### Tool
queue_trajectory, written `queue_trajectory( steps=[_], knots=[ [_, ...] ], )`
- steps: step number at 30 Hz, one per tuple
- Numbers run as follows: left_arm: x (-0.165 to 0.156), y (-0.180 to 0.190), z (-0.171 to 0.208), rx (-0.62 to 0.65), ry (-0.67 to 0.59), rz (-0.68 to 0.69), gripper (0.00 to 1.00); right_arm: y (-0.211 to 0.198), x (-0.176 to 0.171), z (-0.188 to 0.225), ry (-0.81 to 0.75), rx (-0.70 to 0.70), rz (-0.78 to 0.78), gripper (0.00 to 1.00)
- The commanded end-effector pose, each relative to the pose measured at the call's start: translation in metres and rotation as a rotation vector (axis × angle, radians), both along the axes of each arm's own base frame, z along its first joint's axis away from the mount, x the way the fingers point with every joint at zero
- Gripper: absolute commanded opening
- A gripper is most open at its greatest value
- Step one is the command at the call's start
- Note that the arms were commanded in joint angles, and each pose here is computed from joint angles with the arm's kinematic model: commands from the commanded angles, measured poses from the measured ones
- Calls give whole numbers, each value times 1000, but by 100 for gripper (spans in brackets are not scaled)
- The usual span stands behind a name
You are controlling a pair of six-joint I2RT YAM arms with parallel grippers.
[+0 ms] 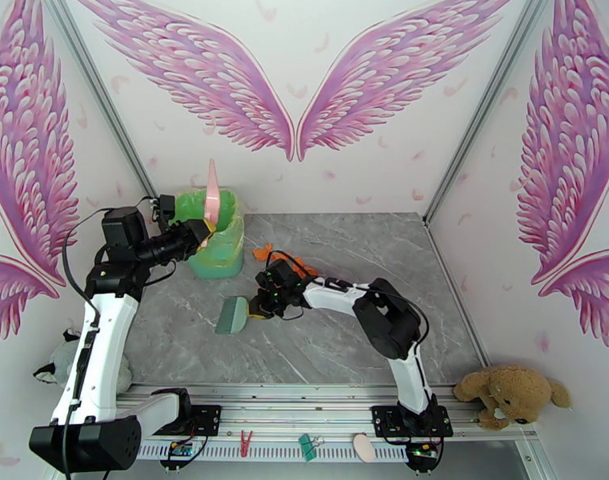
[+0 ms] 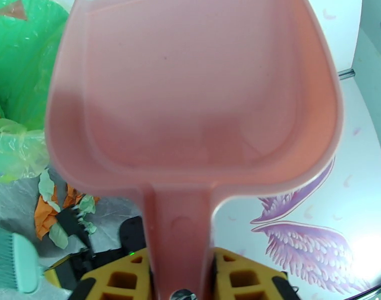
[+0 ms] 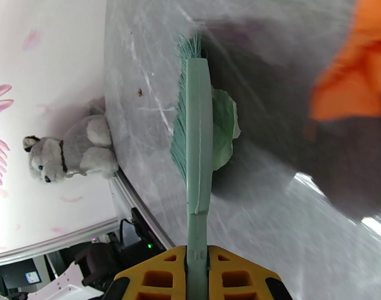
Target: Sweep away the paper scraps from the table
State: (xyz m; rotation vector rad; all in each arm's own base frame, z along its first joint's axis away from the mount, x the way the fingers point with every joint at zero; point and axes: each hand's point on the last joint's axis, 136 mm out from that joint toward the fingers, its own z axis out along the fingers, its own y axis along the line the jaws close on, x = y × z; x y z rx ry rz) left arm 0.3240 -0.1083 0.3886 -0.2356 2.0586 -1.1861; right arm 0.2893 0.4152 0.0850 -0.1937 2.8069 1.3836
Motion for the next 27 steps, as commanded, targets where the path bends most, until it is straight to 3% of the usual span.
queue_trajectory(
  steps=[1, 8, 15, 21, 27],
  knots=[
    [-16, 7, -23, 229, 26, 8, 0, -52, 0, -11, -24, -121, -39, 0],
    [-36, 9, -62, 464, 86, -13, 0, -115, 5, 14, -84, -192, -94, 0],
    [-66, 11, -80, 595, 106, -36, 0, -99, 26, 100, -188, -33, -119, 0],
    [-96, 22, -95, 707, 146, -65, 0, -82, 93, 146, -261, 29, -265, 0],
    [-116, 21, -118, 814, 192, -117, 0, -53, 175, 129, -210, 34, -385, 0]
  ],
)
